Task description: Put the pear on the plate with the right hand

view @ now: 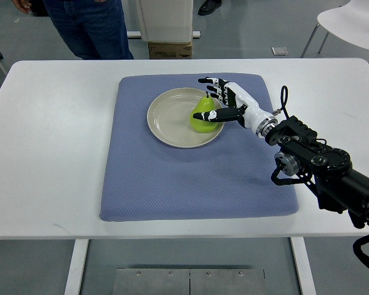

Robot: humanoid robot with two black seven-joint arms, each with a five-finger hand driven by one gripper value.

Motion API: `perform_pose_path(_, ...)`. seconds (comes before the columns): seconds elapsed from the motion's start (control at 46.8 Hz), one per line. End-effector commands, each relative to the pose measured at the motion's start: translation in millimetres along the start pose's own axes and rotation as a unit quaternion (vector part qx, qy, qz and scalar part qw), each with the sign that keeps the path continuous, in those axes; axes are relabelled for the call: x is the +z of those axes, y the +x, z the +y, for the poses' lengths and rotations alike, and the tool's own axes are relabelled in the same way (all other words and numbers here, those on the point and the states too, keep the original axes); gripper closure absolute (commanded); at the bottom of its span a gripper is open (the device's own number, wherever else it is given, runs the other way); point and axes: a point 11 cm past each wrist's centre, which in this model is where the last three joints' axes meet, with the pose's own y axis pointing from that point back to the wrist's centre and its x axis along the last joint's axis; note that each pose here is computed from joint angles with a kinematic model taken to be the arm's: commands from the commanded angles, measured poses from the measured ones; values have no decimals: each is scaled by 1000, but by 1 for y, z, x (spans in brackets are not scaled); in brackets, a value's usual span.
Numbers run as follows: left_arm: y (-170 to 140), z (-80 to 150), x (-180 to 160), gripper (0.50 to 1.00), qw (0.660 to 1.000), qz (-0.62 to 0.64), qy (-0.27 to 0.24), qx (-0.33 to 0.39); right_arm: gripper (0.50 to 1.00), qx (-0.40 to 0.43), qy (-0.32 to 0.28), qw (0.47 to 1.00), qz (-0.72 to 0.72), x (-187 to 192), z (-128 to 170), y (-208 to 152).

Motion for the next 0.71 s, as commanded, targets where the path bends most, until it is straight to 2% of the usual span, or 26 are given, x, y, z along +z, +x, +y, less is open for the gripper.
perform_pose_path(0.0, 0, 0, 0, 500, 1000, 0, 0, 0, 500, -1, 1, 1000, -1, 0, 0, 0)
perform_pose_path(0.214, 0, 0, 0, 500, 1000, 0, 0, 0, 500, -1, 0, 1000, -1, 1, 0, 0)
perform_pose_path(0.684, 0, 0, 0, 500, 1000, 0, 0, 0, 500, 70, -12, 997, 1, 4, 30, 72)
